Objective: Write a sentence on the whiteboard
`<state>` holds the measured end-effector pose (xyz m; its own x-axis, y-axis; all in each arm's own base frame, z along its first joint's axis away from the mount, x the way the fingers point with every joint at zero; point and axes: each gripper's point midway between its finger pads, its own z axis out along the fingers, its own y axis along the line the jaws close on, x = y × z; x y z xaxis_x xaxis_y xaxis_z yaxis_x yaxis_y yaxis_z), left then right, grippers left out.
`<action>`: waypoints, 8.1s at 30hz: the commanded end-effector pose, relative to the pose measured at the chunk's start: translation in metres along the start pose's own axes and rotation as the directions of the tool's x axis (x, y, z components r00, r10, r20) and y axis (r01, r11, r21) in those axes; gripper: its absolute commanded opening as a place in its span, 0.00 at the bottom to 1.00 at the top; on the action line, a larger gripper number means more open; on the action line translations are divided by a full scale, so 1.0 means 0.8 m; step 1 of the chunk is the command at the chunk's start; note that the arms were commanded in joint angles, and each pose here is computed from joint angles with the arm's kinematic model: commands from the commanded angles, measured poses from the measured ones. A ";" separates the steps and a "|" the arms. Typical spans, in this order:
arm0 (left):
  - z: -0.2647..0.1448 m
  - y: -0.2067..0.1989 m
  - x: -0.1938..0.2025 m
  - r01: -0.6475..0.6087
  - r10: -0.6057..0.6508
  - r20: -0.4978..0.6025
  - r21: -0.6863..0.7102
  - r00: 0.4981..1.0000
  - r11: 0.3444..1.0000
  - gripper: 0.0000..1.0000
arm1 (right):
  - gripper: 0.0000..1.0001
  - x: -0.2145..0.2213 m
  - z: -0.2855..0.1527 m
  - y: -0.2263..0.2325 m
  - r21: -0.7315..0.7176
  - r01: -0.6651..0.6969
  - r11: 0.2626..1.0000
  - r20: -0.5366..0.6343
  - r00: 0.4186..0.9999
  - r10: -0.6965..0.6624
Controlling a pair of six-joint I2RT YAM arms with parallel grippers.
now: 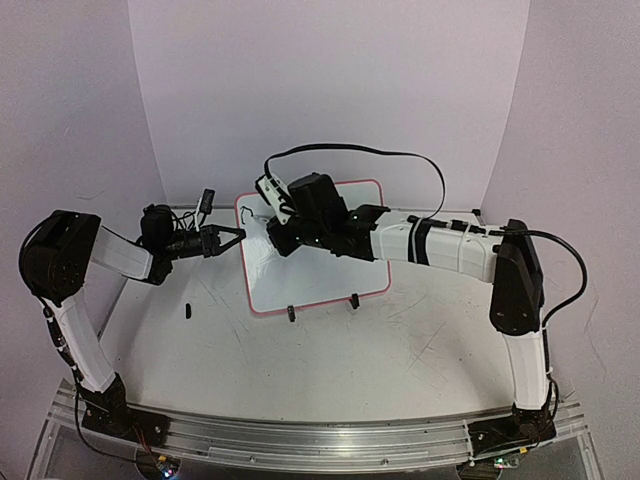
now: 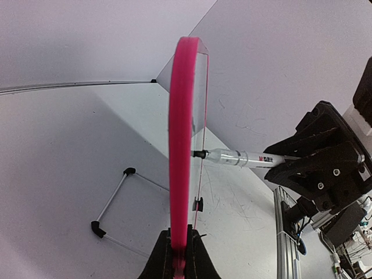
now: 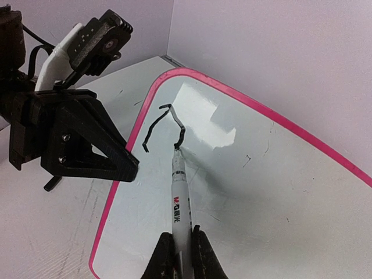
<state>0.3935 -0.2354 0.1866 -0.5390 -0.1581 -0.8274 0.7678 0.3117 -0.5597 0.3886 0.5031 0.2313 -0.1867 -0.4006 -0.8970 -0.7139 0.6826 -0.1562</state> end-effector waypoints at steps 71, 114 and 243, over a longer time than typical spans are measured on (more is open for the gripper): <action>0.004 -0.023 -0.024 -0.087 0.086 0.018 0.064 0.996 0.994 0.00 | 0.00 -0.060 -0.023 -0.018 -0.034 -0.049 0.998 0.107 0.993 0.052; 0.003 -0.024 -0.024 -0.087 0.086 0.016 0.067 0.996 0.994 0.00 | 0.00 -0.012 -0.021 -0.016 0.005 -0.077 0.997 0.007 0.997 0.077; 0.004 -0.025 -0.026 -0.089 0.088 0.011 0.077 0.996 0.993 0.00 | 0.00 -0.008 -0.033 -0.078 0.126 -0.178 0.976 0.047 0.984 0.173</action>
<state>0.3924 -0.2359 0.1879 -0.5439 -0.1504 -0.8255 0.7710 0.2988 -0.5624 0.4029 0.4635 0.2361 -0.2874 -0.2966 -0.9107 -0.6359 0.7702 -0.0502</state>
